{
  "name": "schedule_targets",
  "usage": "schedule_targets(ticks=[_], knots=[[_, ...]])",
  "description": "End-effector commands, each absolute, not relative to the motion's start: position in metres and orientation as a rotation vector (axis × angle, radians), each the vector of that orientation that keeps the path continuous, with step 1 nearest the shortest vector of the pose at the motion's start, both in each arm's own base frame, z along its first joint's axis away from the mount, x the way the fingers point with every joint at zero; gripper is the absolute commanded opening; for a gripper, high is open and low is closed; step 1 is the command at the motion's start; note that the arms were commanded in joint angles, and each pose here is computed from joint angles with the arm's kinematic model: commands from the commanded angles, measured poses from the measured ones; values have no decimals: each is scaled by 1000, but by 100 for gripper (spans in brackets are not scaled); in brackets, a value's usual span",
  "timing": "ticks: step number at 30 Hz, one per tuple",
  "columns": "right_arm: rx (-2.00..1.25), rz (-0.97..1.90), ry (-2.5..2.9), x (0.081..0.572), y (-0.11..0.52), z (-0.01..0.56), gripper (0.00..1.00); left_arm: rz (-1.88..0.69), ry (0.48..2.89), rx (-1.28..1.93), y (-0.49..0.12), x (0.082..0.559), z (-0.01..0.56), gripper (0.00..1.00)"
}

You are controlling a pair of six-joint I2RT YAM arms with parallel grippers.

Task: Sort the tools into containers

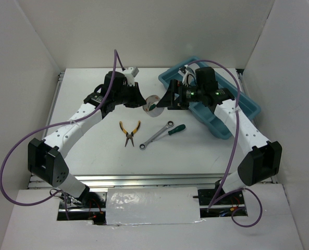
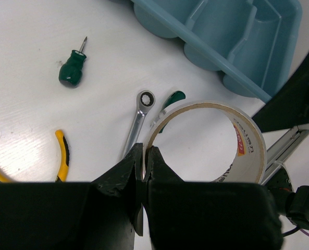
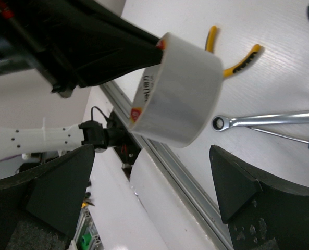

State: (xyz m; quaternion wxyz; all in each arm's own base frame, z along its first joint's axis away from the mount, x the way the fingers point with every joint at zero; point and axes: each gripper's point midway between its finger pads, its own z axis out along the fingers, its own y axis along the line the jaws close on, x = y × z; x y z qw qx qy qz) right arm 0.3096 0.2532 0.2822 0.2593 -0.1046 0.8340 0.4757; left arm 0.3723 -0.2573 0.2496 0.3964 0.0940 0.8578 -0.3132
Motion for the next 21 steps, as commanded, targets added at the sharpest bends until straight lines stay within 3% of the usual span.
schedule_targets(ticks=[1,9,18,21], knots=[[-236,1215,2258,326,246,287,100,-838,2092,261,-268,373,280,6],[-254,1332,2272,325,259,283,98,-840,2074,287,-276,369,287,6],[-274,1446,2248,322,263,292,55,-761,2065,306,-275,371,288,11],[-275,1475,2245,321,263,292,37,-744,2068,309,-274,372,288,23]])
